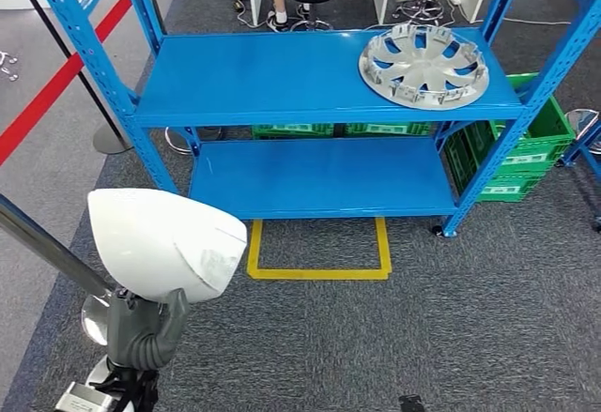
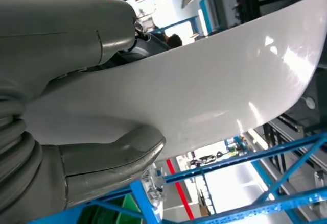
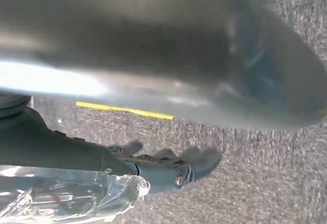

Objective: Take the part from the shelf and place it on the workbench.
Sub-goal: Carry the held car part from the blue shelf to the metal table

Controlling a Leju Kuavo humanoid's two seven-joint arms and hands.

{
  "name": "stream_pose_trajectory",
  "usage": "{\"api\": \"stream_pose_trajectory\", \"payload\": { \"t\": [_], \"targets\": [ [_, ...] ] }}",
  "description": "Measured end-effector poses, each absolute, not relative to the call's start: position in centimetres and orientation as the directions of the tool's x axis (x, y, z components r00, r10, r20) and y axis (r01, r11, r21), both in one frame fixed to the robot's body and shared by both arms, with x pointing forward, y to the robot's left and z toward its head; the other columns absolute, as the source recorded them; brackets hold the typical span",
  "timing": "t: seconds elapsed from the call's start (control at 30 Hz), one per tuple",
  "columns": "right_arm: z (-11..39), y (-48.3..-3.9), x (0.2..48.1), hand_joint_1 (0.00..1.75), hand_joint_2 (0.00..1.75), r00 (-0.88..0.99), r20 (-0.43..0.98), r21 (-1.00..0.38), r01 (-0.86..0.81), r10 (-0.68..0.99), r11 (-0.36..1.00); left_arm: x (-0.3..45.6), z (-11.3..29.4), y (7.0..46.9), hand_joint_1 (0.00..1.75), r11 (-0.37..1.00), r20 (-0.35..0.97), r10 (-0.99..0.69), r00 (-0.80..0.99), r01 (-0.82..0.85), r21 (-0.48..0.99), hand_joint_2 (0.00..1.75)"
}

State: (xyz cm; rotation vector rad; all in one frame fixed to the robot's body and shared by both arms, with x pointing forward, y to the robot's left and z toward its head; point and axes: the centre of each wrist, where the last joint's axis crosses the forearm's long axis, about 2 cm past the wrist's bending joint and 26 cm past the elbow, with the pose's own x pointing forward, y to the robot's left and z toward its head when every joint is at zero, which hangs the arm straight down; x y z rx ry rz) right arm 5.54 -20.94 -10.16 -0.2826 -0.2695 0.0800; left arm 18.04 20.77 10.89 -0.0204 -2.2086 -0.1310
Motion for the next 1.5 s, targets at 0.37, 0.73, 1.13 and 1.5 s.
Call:
{"api": "stream_pose_trajectory", "payload": {
  "t": [0.37, 0.73, 1.13, 1.5],
  "targets": [
    [-10.2, -20.9, 5.4, 0.0, 0.0, 0.962, 0.248, -0.286, -0.041, 0.115, 0.957, 17.9, 10.8, 20.9, 1.75, 0.994, 0.802, -0.036, -0.596, 0.059, 0.088, 1.75],
    [-10.2, -20.9, 5.1, 0.0, 0.0, 0.972, 0.206, -0.267, -0.055, 0.113, 0.962, 18.2, 11.1, 21.0, 1.75, 0.993, 0.805, 0.034, -0.592, 0.111, 0.039, 1.75],
    [-10.2, -20.6, 5.4, 0.0, 0.0, 0.972, 0.21, -0.238, -0.051, 0.102, 0.97, 18.8, 11.3, 21.7, 1.75, 0.992, 0.807, 0.081, -0.584, 0.127, -0.008, 1.75],
    [-10.1, -20.5, 5.5, 0.0, 0.0, 0.966, 0.239, -0.227, -0.045, 0.1, 0.973, 19.2, 11.6, 22.3, 1.75, 0.98, 0.795, 0.178, -0.579, 0.176, -0.092, 1.75]
  ]
}}
